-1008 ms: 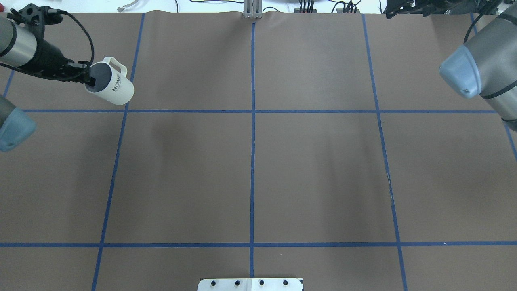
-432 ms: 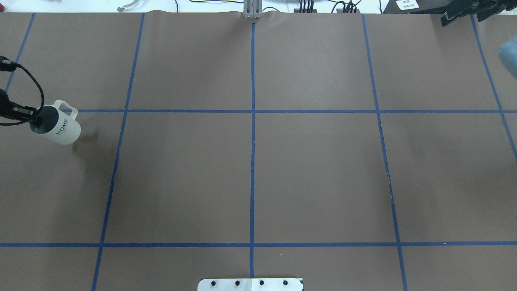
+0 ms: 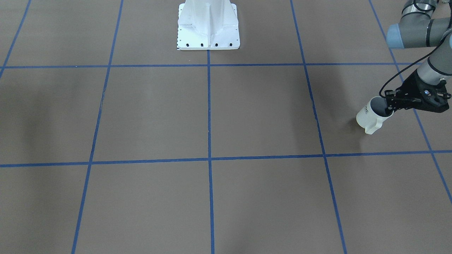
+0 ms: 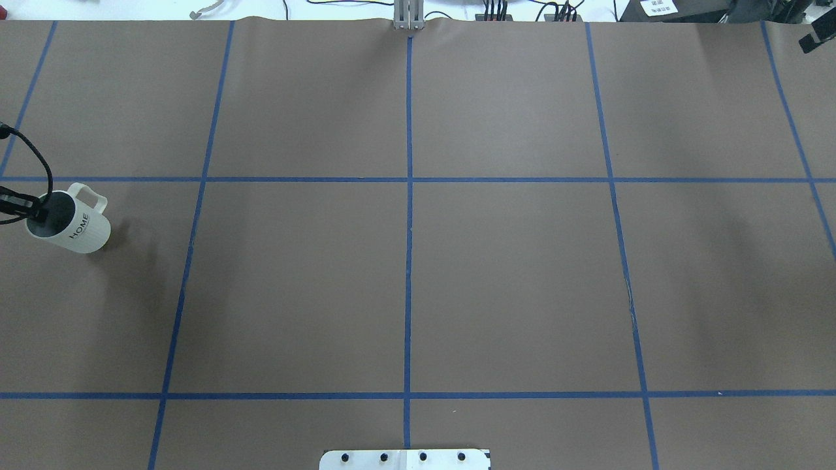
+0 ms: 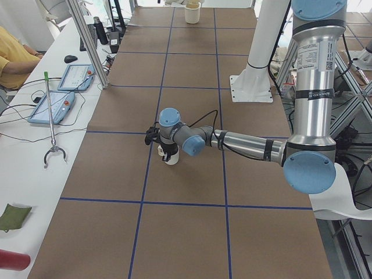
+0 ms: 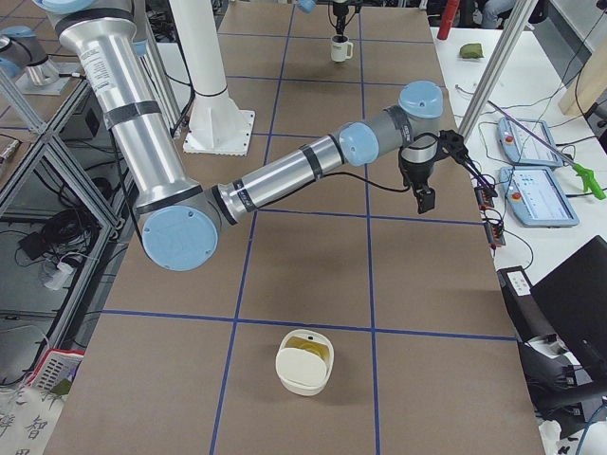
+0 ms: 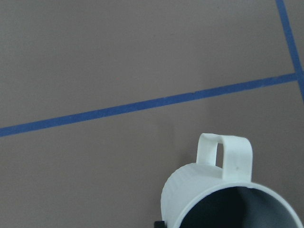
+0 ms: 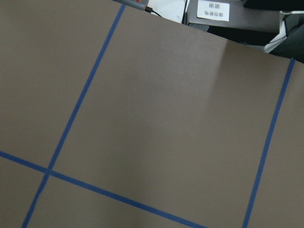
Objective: Left arm hands cup to right arm to dump lemon
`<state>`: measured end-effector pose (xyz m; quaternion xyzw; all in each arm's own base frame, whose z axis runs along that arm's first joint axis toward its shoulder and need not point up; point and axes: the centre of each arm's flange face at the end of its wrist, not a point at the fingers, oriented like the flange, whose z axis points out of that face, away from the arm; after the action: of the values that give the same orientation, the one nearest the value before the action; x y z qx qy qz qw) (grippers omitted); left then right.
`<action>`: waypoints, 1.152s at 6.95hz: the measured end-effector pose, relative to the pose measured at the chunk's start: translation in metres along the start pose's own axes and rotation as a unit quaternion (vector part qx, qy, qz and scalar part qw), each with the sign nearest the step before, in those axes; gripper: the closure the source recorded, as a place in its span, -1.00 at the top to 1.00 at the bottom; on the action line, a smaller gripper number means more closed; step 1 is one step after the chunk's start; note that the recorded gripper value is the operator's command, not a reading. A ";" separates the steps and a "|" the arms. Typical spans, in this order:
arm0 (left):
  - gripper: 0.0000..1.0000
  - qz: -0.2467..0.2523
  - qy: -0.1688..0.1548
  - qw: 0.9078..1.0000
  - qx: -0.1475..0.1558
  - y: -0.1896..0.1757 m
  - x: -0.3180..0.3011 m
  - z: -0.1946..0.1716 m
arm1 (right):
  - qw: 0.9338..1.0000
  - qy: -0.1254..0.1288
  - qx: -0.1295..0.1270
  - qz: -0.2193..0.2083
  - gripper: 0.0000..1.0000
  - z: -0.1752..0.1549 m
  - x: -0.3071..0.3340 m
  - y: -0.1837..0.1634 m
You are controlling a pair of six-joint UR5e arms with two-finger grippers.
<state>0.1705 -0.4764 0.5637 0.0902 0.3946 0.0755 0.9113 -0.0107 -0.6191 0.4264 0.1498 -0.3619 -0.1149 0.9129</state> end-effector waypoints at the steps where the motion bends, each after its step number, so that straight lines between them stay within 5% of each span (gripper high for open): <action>1: 1.00 0.006 -0.001 1.000 0.000 0.003 -0.002 0.002 | 1.000 0.001 -0.017 0.006 1.00 0.012 0.023 0.022; 5: 1.00 0.020 -0.004 1.000 0.022 0.002 -0.029 -0.021 | 0.999 0.007 -0.042 0.032 1.00 0.063 0.085 0.117; 8: 1.00 0.062 -0.038 0.997 0.005 0.010 -0.124 -0.076 | 0.997 0.009 -0.058 0.047 1.00 0.084 0.106 0.152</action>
<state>0.0301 -0.4840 0.6019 0.1213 0.3540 0.1263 0.9187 0.0220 -0.5277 0.6053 0.0800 -0.3534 -0.0913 0.9276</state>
